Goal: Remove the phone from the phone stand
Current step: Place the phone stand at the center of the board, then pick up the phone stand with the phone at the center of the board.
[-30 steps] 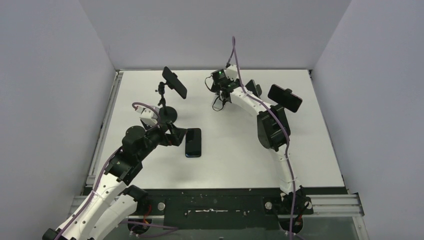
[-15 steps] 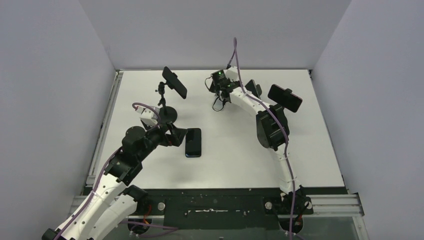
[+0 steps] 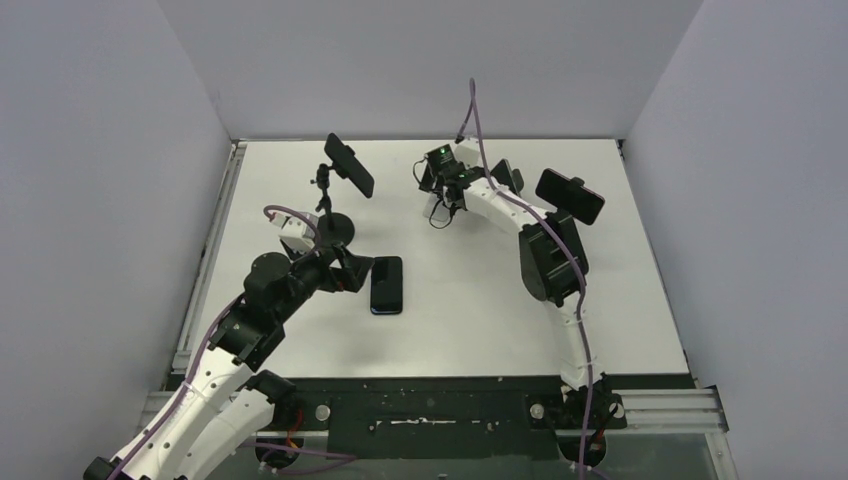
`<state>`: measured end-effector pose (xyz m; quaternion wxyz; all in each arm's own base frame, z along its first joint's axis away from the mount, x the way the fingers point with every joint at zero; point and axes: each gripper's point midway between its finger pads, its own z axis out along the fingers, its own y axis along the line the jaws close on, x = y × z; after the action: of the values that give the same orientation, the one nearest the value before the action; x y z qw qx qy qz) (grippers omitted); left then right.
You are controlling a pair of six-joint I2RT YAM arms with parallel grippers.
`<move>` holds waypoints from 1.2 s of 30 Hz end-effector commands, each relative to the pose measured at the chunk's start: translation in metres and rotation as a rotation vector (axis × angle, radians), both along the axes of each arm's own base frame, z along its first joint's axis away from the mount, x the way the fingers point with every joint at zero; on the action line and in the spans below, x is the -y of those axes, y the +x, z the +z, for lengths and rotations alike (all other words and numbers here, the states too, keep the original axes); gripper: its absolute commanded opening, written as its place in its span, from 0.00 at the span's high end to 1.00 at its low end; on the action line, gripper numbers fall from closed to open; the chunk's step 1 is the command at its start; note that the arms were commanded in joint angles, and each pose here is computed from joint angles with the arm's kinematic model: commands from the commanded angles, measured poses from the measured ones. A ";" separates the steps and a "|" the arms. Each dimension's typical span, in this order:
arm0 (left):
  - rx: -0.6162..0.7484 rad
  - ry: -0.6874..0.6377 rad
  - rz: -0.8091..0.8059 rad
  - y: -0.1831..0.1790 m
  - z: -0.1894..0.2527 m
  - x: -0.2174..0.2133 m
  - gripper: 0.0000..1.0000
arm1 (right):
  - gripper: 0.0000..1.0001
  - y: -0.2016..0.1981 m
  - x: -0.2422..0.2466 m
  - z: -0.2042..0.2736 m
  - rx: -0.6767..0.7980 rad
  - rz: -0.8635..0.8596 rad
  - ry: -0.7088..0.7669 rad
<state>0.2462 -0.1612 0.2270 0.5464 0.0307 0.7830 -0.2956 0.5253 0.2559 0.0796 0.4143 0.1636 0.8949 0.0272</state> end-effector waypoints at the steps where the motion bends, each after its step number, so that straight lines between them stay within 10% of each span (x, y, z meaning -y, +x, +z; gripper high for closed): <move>1: 0.042 -0.008 0.024 0.004 0.013 -0.003 0.03 | 0.00 -0.007 -0.007 0.109 0.192 0.036 0.076; 9: 0.048 -0.029 0.273 0.013 0.030 -0.043 0.03 | 0.00 -0.094 -0.013 0.191 0.318 0.210 0.040; 19: 0.020 -0.132 0.451 0.023 0.035 -0.061 0.03 | 0.00 -0.212 0.026 0.146 0.224 0.313 0.098; 28: 0.127 -0.194 0.239 0.017 0.059 -0.027 0.03 | 0.00 -0.274 0.042 0.119 0.265 0.410 0.311; 36: 0.235 -0.219 0.221 0.033 0.101 -0.018 0.02 | 0.00 -0.289 0.057 0.090 0.197 0.417 0.204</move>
<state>0.2694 -0.1308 0.2839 0.6307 -0.1082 0.7126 -0.2876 0.2385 0.2008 0.1664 0.4560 0.0173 0.8609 0.2251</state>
